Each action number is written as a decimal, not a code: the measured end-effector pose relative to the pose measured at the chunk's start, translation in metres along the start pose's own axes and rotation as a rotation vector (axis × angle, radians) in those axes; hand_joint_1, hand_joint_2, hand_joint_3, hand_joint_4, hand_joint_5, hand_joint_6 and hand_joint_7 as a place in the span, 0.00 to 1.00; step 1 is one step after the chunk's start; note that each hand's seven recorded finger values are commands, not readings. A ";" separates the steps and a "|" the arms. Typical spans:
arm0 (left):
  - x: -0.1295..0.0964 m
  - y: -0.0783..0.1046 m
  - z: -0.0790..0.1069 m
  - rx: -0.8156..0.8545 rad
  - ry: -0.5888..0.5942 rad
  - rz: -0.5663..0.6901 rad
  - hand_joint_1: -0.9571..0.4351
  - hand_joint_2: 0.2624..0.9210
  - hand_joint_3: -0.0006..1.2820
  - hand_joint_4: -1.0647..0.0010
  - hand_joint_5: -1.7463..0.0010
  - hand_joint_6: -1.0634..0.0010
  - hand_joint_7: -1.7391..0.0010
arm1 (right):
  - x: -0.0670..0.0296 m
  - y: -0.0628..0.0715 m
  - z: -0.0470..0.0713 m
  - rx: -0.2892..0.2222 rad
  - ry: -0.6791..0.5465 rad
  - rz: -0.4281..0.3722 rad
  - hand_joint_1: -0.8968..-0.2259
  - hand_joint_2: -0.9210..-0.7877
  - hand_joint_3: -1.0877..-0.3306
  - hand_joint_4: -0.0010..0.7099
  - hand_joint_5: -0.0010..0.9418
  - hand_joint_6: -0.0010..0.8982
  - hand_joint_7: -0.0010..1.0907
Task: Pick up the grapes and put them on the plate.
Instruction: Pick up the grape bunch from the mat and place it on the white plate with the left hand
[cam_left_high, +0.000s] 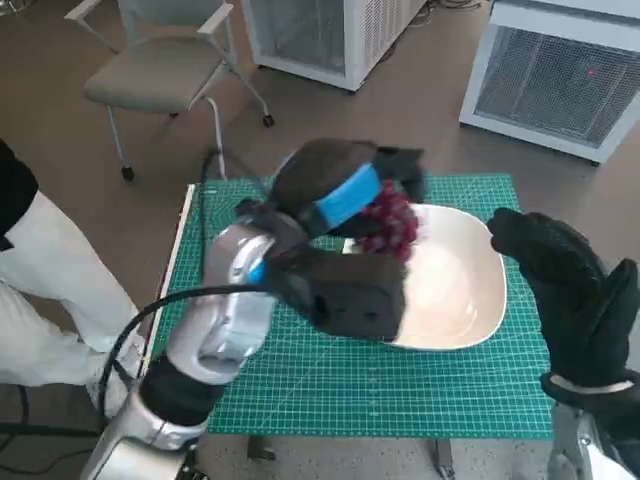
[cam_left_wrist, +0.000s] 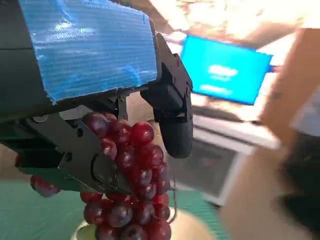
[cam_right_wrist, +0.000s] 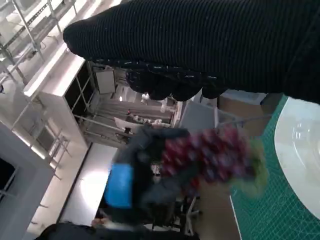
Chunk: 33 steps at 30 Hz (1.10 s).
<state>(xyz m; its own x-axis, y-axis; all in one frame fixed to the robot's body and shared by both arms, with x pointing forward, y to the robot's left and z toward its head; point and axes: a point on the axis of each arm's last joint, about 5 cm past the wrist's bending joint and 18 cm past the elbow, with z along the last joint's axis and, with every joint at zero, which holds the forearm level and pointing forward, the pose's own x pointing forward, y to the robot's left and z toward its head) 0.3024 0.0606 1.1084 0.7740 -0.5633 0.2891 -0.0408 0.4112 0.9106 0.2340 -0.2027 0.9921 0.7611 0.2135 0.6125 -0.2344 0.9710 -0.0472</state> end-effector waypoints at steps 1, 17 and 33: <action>0.002 0.000 0.002 0.003 -0.008 -0.004 0.69 0.89 0.14 0.38 0.22 0.31 0.47 | -0.0004 0.000 0.000 -0.001 0.000 0.000 0.54 0.00 0.66 0.36 0.54 0.15 0.85; 0.026 -0.023 0.013 0.033 -0.063 -0.086 0.69 0.96 0.13 0.46 0.31 0.41 0.27 | -0.0063 0.000 0.002 -0.014 0.000 -0.013 0.55 0.00 0.66 0.36 0.54 0.15 0.85; 0.036 -0.044 0.012 0.008 -0.074 -0.147 0.69 0.91 0.17 0.41 0.22 0.43 0.37 | -0.0105 0.000 0.003 -0.029 0.007 -0.036 0.55 0.00 0.66 0.36 0.53 0.15 0.85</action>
<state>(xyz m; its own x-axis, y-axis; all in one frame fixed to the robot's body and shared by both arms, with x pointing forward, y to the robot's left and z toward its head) 0.3238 0.0135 1.0820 0.7238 -0.6679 0.1735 0.0637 0.3150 0.9469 0.2244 -0.2056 0.9880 0.7732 0.1786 0.6084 -0.1889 0.9808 -0.0479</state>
